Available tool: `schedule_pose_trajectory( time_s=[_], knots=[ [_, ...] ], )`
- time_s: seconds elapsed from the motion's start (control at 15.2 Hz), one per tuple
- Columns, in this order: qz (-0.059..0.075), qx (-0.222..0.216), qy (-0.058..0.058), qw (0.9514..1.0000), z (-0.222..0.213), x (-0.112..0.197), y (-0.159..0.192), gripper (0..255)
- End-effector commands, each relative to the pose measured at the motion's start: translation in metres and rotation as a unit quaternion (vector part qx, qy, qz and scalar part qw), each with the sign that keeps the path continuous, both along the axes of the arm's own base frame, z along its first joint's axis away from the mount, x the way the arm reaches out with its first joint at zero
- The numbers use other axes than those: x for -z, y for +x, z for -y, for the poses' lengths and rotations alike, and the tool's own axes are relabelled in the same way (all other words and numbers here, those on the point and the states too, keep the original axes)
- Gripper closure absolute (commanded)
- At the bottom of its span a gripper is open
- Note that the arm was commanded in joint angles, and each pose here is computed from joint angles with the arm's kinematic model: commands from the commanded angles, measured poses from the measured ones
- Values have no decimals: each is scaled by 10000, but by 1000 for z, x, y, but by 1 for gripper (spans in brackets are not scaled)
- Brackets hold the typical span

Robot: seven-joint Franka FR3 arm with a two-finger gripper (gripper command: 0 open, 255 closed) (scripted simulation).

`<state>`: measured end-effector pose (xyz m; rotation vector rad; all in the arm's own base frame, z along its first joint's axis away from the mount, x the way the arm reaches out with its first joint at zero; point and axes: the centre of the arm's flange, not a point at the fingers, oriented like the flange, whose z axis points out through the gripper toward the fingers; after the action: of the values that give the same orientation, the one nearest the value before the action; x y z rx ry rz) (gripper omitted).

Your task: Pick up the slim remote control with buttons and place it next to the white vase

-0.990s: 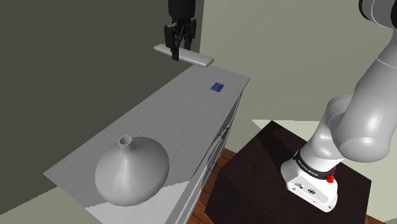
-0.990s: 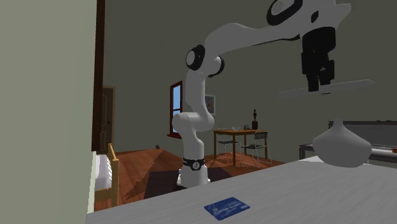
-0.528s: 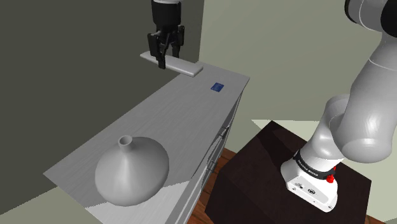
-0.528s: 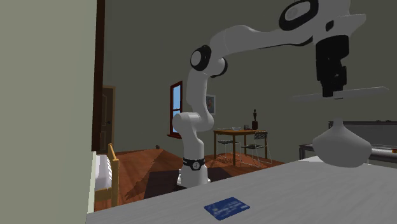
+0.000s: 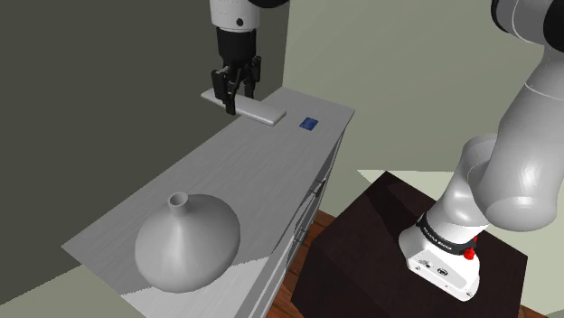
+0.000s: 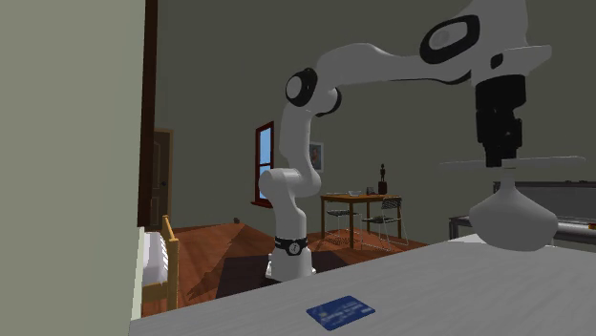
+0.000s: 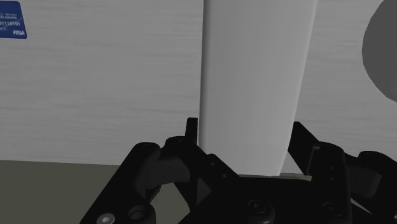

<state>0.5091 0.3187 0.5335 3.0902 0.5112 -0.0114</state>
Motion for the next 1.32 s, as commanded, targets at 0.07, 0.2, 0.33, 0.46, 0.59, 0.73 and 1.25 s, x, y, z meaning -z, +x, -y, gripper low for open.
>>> schedule_pose_trajectory(
  time_s=[0.07,0.2,0.33,0.46,0.59,0.73,1.25],
  knots=[
    [4,0,2,10000,1,17,0,255],
    [4,0,2,10000,1,27,0,255],
    [4,0,2,10000,1,38,0,255],
    [4,0,2,10000,1,48,0,255],
    [4,0,2,10000,1,59,0,255],
    [4,0,2,10000,1,69,0,255],
    [4,0,2,10000,1,112,0,255]
  ],
)
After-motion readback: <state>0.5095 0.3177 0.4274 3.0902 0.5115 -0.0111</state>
